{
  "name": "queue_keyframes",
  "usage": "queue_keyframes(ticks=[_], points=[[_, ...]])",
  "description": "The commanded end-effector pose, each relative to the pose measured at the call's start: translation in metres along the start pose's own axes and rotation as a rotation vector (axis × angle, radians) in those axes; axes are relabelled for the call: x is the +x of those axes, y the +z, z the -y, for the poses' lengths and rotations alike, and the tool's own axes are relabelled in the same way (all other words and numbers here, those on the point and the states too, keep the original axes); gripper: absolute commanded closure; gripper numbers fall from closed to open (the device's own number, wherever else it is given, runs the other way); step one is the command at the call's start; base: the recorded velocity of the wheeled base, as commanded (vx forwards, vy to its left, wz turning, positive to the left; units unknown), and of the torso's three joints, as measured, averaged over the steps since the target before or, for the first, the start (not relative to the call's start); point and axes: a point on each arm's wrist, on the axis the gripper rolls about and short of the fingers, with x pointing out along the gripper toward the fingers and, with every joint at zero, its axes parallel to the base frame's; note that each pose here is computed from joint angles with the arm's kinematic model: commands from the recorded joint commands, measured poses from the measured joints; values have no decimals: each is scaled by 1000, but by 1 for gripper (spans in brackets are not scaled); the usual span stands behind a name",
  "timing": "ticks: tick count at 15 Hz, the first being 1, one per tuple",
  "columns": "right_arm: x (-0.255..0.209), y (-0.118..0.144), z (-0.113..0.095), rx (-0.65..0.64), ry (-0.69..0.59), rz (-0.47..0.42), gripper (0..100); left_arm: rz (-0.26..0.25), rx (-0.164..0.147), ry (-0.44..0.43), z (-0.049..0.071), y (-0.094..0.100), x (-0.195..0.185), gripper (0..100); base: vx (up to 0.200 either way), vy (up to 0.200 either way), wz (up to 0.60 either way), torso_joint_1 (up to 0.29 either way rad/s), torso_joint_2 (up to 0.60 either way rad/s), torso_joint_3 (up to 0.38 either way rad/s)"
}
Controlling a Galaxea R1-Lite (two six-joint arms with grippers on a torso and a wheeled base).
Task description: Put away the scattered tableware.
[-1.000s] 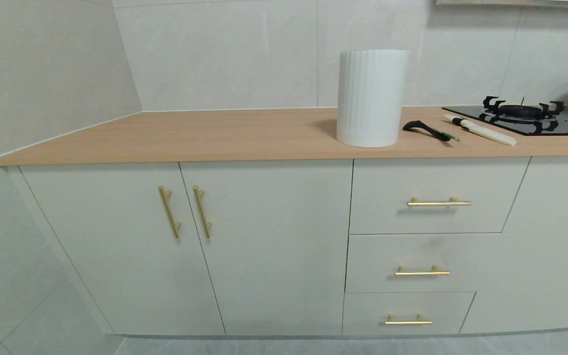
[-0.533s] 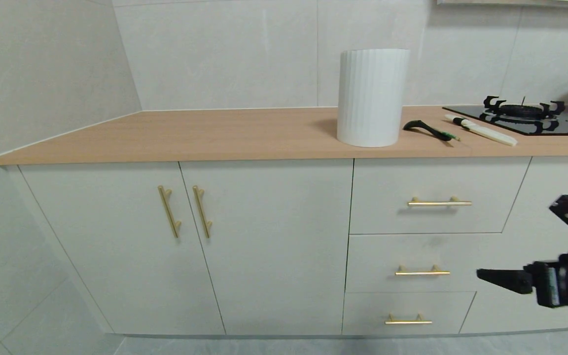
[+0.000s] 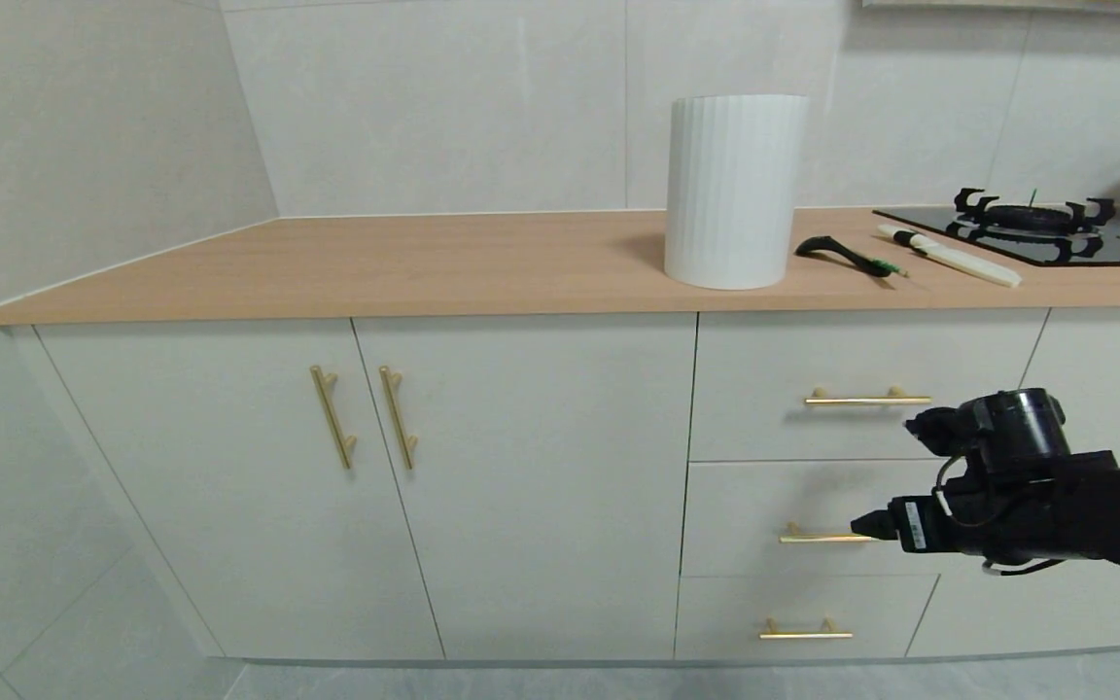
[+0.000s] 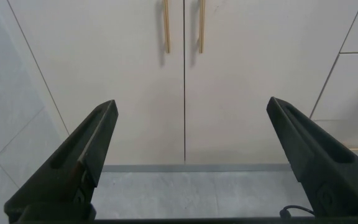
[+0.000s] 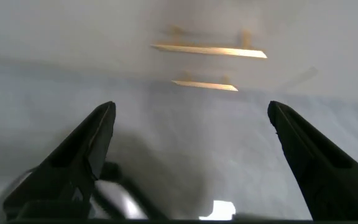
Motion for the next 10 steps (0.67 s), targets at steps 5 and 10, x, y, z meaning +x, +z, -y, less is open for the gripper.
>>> queue_keyframes(ticks=[5,10], points=[[81,-28,5,8,-64,1,0,-2,0,0,0,0,0,0,0,0,0,0,0,0],[114,-28,6,14,-126,85,0,-2,0,0,0,0,0,0,0,0,0,0,0,0]])
